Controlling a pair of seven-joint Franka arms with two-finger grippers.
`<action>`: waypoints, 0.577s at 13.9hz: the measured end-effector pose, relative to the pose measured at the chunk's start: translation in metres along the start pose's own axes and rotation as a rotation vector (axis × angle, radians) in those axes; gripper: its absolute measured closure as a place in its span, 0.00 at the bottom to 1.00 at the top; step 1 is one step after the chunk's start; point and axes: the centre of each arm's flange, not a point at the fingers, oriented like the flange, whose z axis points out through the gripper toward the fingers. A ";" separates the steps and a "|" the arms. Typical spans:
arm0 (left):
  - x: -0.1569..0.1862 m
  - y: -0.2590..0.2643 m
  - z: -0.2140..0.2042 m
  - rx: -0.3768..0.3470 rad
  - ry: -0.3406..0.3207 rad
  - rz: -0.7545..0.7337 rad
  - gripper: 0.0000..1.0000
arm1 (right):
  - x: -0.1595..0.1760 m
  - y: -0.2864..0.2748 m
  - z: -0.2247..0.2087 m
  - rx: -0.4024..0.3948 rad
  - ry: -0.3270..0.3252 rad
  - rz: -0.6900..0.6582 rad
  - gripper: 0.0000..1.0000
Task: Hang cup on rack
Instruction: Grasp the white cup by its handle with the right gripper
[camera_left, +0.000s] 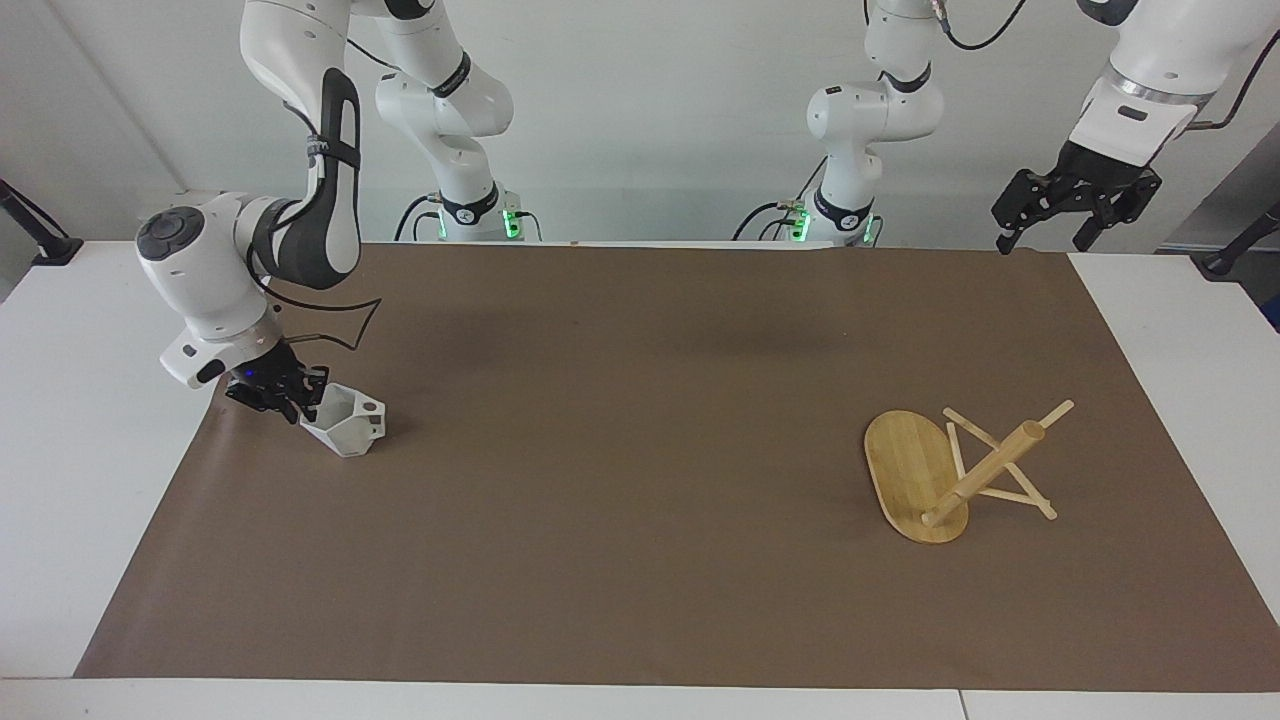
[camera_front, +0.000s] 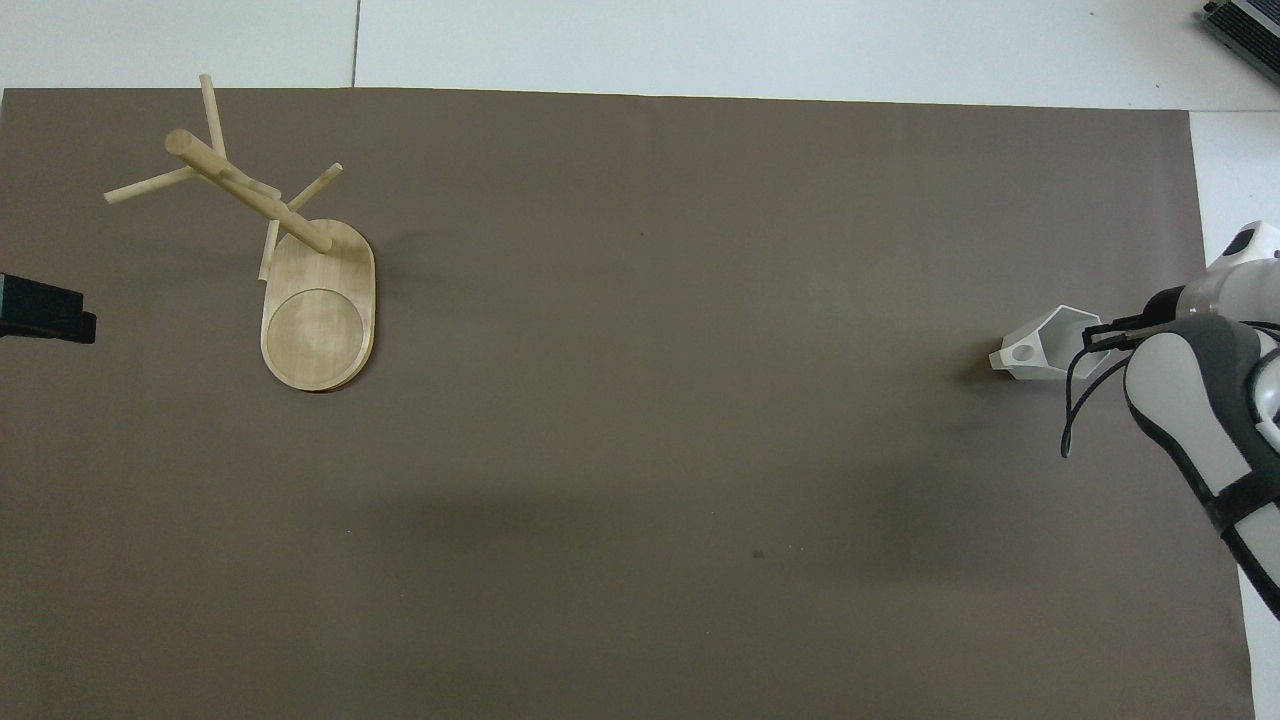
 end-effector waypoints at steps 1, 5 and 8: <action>0.000 0.000 0.000 0.000 0.000 0.000 0.00 | 0.001 -0.001 -0.004 0.011 0.011 0.027 0.96; 0.000 0.001 0.000 0.000 0.000 0.001 0.00 | 0.001 -0.001 -0.004 0.033 0.012 0.068 0.96; 0.000 0.001 0.000 0.000 0.000 0.002 0.00 | 0.000 -0.009 -0.013 0.148 -0.045 0.117 0.96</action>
